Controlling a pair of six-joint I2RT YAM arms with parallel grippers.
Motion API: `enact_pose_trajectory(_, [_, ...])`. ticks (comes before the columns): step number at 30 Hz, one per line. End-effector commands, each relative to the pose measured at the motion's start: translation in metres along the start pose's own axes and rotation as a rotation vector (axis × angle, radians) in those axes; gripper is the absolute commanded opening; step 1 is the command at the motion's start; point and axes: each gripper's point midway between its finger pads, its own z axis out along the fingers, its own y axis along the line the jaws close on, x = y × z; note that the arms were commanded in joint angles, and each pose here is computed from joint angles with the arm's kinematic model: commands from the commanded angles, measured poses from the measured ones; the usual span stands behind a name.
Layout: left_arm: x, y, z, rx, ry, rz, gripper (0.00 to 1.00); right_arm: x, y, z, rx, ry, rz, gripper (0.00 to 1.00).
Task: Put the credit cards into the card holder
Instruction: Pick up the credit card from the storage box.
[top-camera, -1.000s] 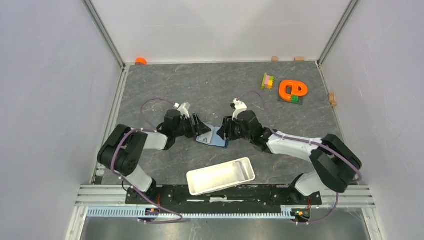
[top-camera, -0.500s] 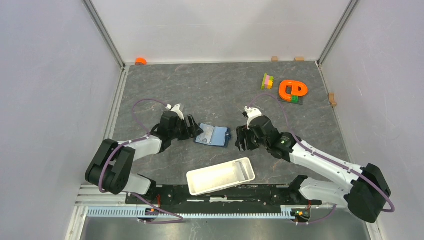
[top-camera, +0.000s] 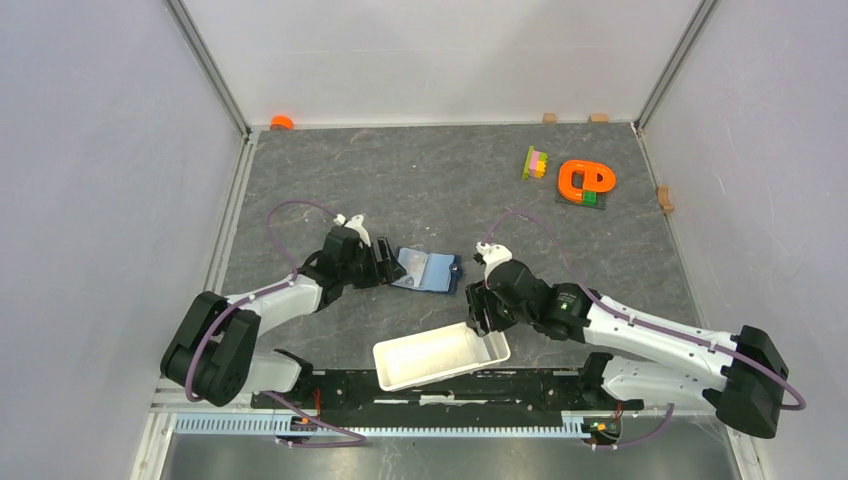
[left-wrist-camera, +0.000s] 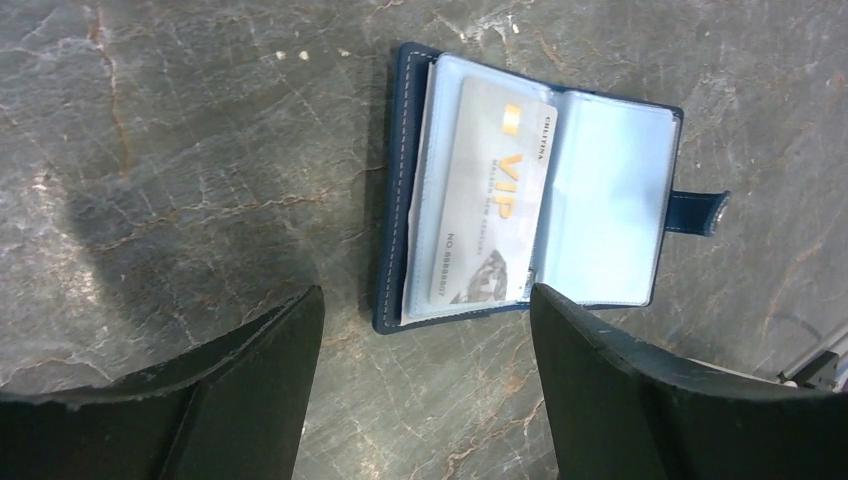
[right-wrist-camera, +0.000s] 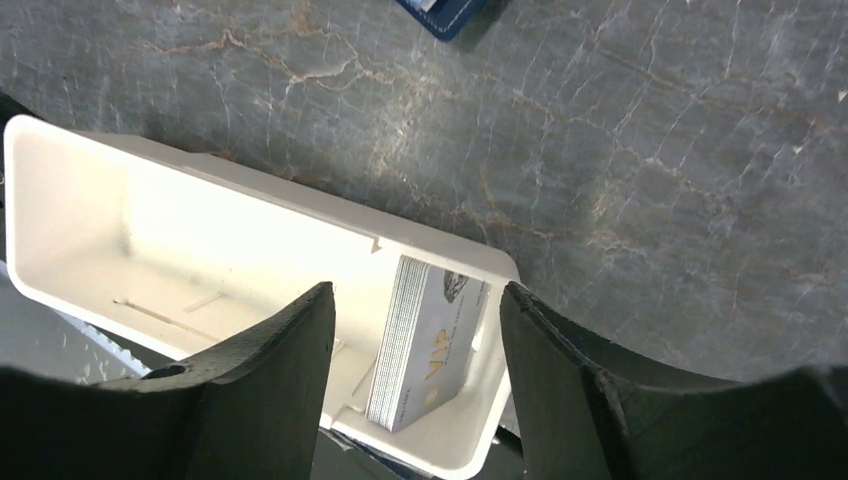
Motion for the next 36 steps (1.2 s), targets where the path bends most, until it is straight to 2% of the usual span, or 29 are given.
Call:
enact_pose_trajectory(1, [-0.013, -0.004, -0.003, -0.004, -0.034, 0.039, 0.82, 0.002, 0.007, -0.007, 0.020, -0.007, 0.022, 0.65])
enact_pose_trajectory(10, [-0.005, -0.002, -0.008, 0.004, -0.021, 0.039, 0.82, 0.032, 0.014, -0.002, 0.063, 0.060, -0.002, 0.64])
enact_pose_trajectory(24, [-0.003, -0.004, -0.009, 0.017, -0.019, 0.033, 0.82, 0.047, 0.007, 0.018, 0.238, 0.130, -0.087, 0.68])
enact_pose_trajectory(36, [-0.003, -0.004, -0.010, 0.020, -0.027, 0.034, 0.82, 0.031, 0.024, 0.010, 0.188, 0.081, -0.044, 0.52])
